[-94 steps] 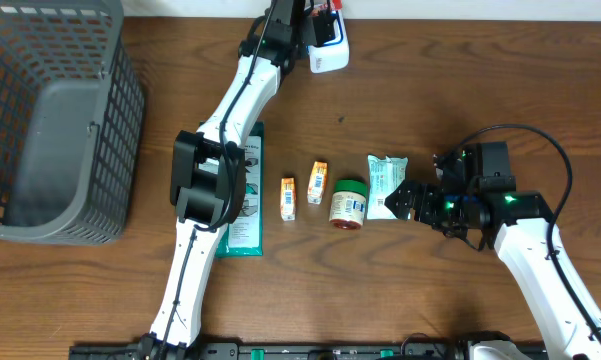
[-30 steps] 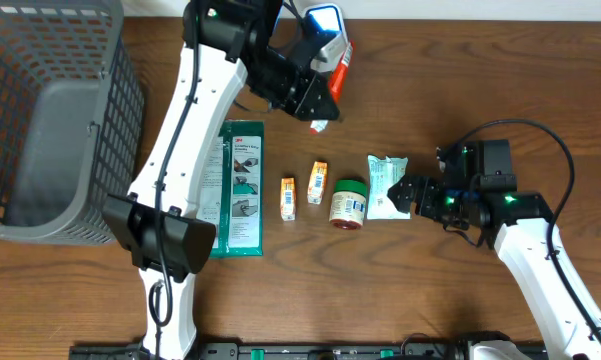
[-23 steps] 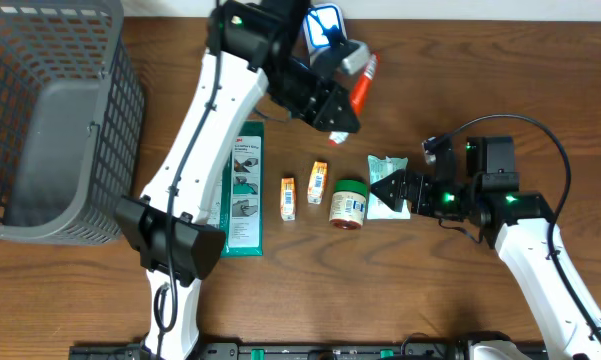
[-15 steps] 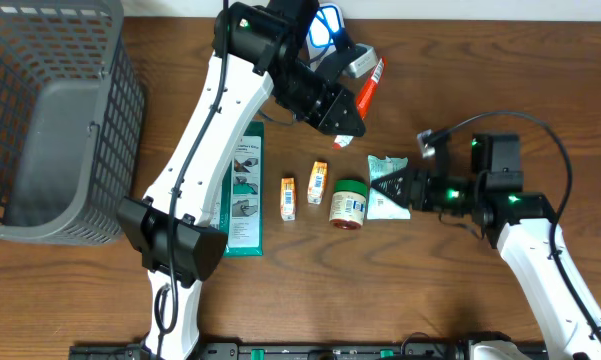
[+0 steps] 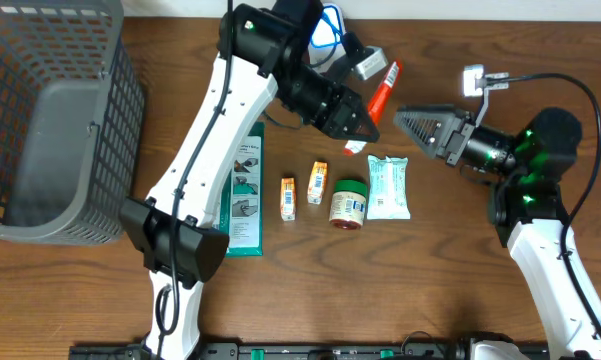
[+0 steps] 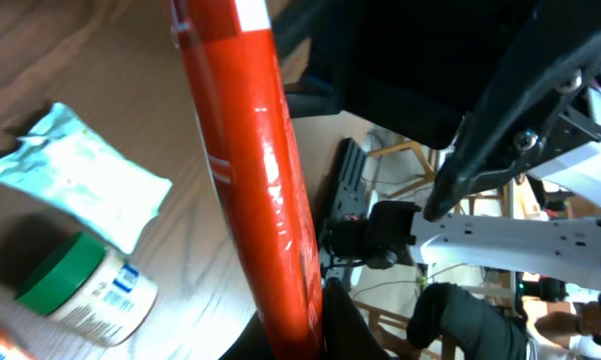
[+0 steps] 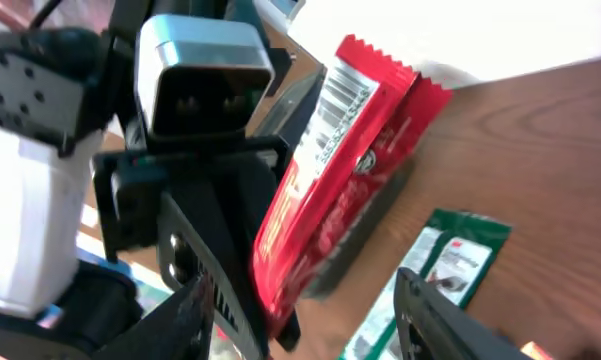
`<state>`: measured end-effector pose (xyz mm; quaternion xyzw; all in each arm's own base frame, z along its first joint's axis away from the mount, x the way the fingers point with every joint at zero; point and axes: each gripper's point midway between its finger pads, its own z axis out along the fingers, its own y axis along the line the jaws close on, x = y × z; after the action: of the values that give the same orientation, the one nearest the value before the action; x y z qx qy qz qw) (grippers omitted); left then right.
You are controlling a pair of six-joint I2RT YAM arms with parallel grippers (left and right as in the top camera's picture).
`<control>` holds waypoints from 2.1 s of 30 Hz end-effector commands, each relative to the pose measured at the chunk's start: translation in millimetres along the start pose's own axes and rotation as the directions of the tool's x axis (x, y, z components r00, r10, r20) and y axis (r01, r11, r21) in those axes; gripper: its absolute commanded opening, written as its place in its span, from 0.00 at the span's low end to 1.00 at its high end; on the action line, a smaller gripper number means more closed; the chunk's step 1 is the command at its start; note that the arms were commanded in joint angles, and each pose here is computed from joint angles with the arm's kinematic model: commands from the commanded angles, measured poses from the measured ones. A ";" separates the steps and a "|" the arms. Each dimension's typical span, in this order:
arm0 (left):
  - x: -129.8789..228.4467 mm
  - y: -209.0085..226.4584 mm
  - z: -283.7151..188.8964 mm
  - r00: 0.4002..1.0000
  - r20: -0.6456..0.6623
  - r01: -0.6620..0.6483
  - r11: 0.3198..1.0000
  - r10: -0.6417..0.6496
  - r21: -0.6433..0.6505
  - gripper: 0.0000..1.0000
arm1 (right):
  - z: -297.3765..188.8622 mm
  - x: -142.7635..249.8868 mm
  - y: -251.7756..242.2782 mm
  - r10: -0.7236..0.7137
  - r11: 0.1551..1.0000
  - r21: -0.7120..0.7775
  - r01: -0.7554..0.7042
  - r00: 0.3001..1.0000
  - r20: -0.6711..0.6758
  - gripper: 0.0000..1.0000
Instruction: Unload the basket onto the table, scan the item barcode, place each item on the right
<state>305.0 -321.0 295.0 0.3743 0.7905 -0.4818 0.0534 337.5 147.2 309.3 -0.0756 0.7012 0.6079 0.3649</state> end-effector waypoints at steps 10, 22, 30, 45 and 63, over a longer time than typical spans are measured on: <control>-3.8 -24.2 23.4 0.994 -0.010 -0.105 0.993 0.105 0.063 0.08 | 15.2 0.8 8.8 0.082 0.997 -0.003 -0.082 0.996 0.018 0.29; -13.1 39.5 14.9 0.989 -0.050 -0.150 0.944 0.142 -0.294 0.62 | 14.7 1.2 -7.7 -0.042 0.997 0.067 0.040 0.998 0.035 0.01; -13.0 80.5 -11.2 0.999 -0.024 -0.042 0.870 0.035 -0.491 0.73 | -21.9 28.2 -102.4 0.050 0.880 0.470 -0.064 0.998 0.042 0.01; -4.6 122.7 -54.3 0.983 0.102 0.183 0.743 -0.153 -0.644 0.82 | -243.1 48.2 -210.7 0.059 0.064 0.908 -0.415 0.909 0.412 0.01; -2.3 122.2 -53.9 0.982 0.097 0.186 0.743 -0.161 -0.643 0.82 | -312.5 54.8 -293.1 -0.042 -0.273 0.889 -0.369 0.927 0.372 0.06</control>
<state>400.2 -250.6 238.0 0.2587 0.9345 -0.1913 0.1520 329.0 -183.3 46.0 0.4296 0.8486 -0.1101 0.2886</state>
